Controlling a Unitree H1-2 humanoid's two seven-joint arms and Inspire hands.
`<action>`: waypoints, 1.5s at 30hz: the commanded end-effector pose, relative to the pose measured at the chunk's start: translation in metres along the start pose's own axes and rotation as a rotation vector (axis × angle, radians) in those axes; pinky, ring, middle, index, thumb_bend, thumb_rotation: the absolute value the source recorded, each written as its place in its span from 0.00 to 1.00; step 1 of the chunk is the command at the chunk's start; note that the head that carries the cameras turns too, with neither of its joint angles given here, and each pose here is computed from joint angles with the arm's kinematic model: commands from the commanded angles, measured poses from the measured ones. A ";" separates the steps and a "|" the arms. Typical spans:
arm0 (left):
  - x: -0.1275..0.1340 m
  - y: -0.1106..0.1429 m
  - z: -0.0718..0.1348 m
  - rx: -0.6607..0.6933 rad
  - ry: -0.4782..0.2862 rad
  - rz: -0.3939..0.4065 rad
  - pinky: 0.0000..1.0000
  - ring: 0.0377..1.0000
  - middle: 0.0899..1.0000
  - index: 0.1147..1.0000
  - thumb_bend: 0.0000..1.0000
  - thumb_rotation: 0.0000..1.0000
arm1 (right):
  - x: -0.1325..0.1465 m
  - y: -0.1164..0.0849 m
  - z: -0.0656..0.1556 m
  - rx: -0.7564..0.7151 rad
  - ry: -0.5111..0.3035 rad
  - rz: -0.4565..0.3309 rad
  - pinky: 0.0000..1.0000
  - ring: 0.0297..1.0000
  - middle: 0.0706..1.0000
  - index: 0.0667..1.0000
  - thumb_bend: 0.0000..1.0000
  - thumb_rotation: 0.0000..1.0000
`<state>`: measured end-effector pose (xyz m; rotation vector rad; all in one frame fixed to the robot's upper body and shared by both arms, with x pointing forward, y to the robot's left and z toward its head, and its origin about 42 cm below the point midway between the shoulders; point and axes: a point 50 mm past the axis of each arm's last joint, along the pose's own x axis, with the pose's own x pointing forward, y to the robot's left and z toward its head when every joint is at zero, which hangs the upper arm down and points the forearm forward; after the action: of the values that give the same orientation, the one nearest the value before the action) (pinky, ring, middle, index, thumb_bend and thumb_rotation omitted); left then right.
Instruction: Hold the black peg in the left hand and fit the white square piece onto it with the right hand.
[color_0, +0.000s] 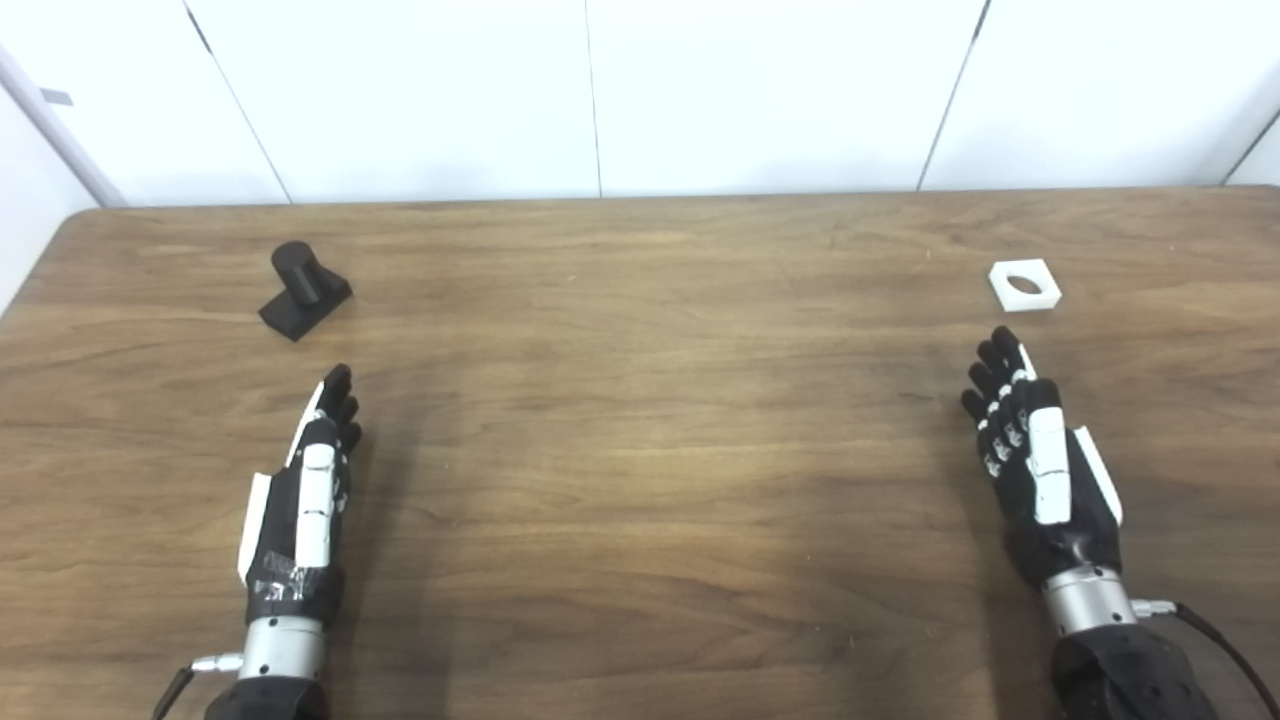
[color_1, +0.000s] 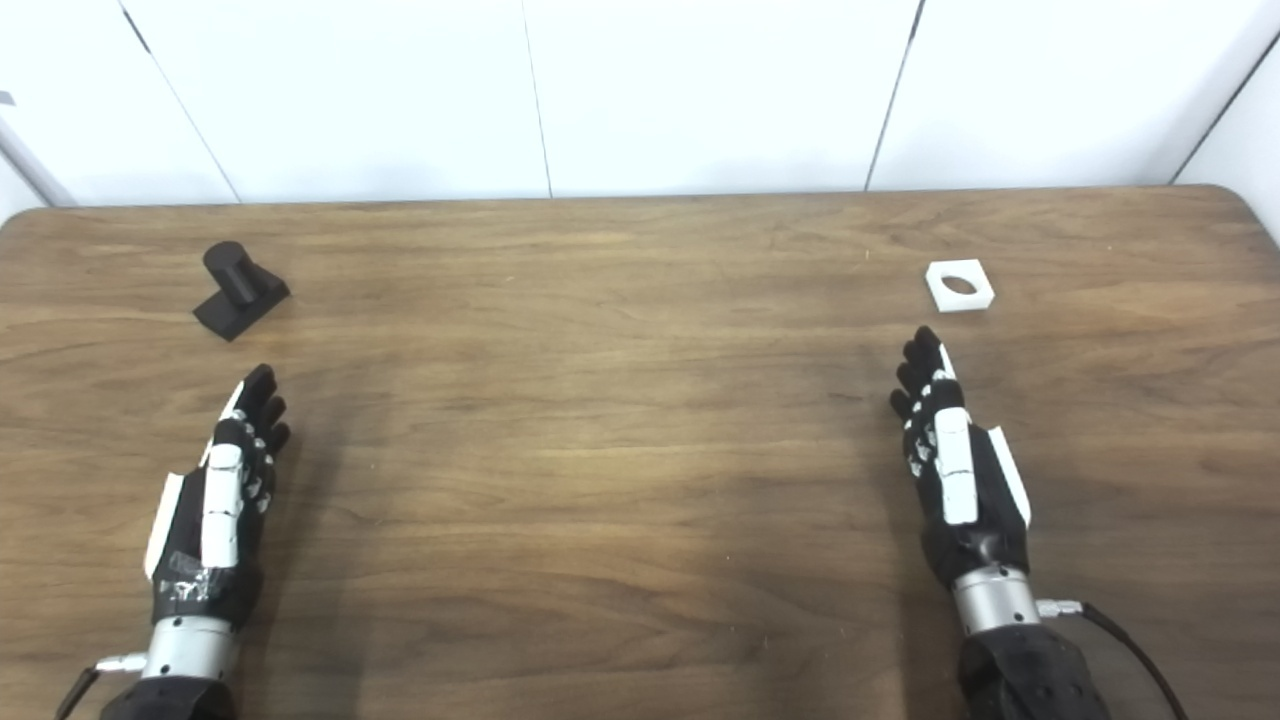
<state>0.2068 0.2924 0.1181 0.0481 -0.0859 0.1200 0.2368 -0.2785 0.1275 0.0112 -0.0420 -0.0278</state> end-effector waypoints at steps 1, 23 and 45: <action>-0.002 -0.001 0.004 -0.003 -0.027 0.002 1.00 1.00 1.00 0.98 0.51 0.96 | -0.001 -0.002 0.006 -0.009 -0.038 -0.011 1.00 0.99 1.00 1.00 0.55 1.00; -0.016 -0.023 -0.004 0.000 -0.021 -0.011 1.00 1.00 1.00 0.97 0.46 0.96 | -0.009 -0.022 -0.007 -0.032 -0.027 -0.008 1.00 1.00 1.00 1.00 0.54 1.00; -0.026 -0.030 -0.022 0.057 0.014 0.011 1.00 1.00 0.99 0.96 0.55 0.87 | -0.012 -0.023 -0.018 -0.047 -0.015 0.005 1.00 1.00 1.00 1.00 0.66 1.00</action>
<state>0.2044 0.2690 0.1116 0.1215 -0.1472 0.1076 0.2293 -0.2964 0.1160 -0.0239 -0.0761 -0.0180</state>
